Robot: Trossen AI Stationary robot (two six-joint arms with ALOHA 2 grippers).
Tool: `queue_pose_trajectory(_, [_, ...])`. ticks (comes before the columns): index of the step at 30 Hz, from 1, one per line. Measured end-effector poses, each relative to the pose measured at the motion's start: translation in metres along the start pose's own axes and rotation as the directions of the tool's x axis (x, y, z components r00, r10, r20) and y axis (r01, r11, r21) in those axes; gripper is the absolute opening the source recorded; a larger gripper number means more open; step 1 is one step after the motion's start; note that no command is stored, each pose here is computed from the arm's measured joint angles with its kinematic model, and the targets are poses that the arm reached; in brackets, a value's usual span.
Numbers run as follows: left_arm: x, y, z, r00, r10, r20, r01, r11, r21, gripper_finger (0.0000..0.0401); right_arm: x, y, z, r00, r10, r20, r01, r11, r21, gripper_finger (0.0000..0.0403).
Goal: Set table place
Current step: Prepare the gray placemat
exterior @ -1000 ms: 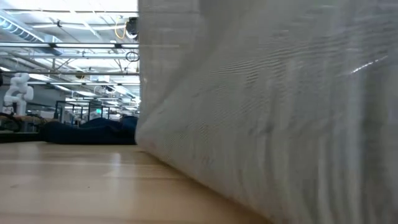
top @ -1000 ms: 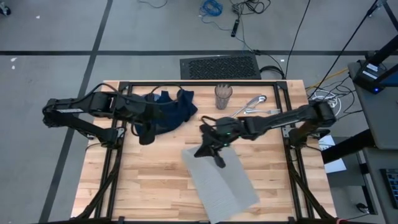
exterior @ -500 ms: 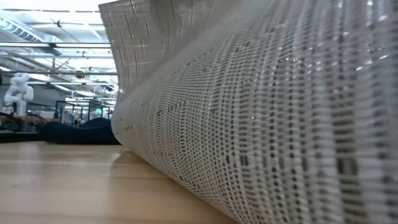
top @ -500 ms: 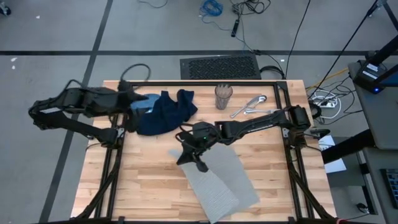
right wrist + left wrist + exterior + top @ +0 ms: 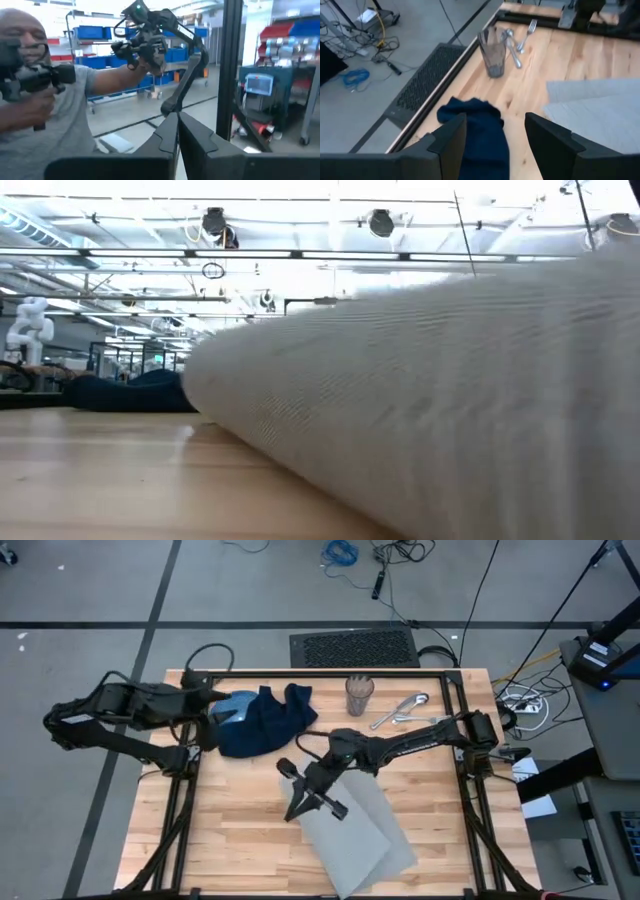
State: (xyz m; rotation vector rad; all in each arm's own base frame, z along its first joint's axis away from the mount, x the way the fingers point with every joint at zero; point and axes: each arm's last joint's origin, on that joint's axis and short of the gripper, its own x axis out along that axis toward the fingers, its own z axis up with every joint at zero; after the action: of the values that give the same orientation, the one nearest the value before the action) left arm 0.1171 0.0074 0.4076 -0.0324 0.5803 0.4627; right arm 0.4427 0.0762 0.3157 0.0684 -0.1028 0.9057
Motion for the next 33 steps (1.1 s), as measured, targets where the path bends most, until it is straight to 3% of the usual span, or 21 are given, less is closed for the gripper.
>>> queue_pose_trajectory(3, [0.01,-0.003,-0.008,0.999,0.008,-0.039,-0.008,1.0,-0.018,0.019,-0.009,0.0,0.0,0.994,-0.002,-0.113,0.015,0.993,0.114,0.0])
queue_pose_trajectory(6, [0.024,-0.009,-0.021,0.994,-0.013,-0.108,0.008,0.999,-0.04,0.019,-0.026,0.012,0.0,0.948,-0.01,-0.319,0.073,0.98,0.186,0.0])
queue_pose_trajectory(12, [0.07,-0.031,-0.056,0.969,-0.139,-0.206,0.127,0.989,-0.07,0.019,-0.045,0.061,-0.01,0.704,-0.036,-0.709,0.25,0.947,0.201,0.0])
queue_pose_trajectory(18, [0.125,-0.063,-0.085,0.933,-0.314,-0.177,0.299,0.948,-0.107,0.019,-0.043,0.1,-0.035,0.479,0.008,-0.878,0.356,0.912,0.203,0.001])
queue_pose_trajectory(21, [0.149,-0.08,-0.094,0.896,-0.409,-0.173,0.385,0.909,-0.157,0.019,-0.046,0.113,-0.058,0.407,0.04,-0.912,0.397,0.892,0.216,0.0019])
queue_pose_trajectory(26, [0.186,-0.112,-0.11,0.822,-0.505,-0.263,0.46,0.861,-0.217,0.019,-0.058,0.126,-0.096,0.346,0.088,-0.934,0.448,0.859,0.247,0.0022])
queue_pose_trajectory(33, [0.225,-0.141,-0.136,0.735,-0.578,-0.353,0.501,0.815,-0.291,0.019,-0.074,0.133,-0.133,0.332,0.105,-0.938,0.505,0.819,0.27,0.0022])
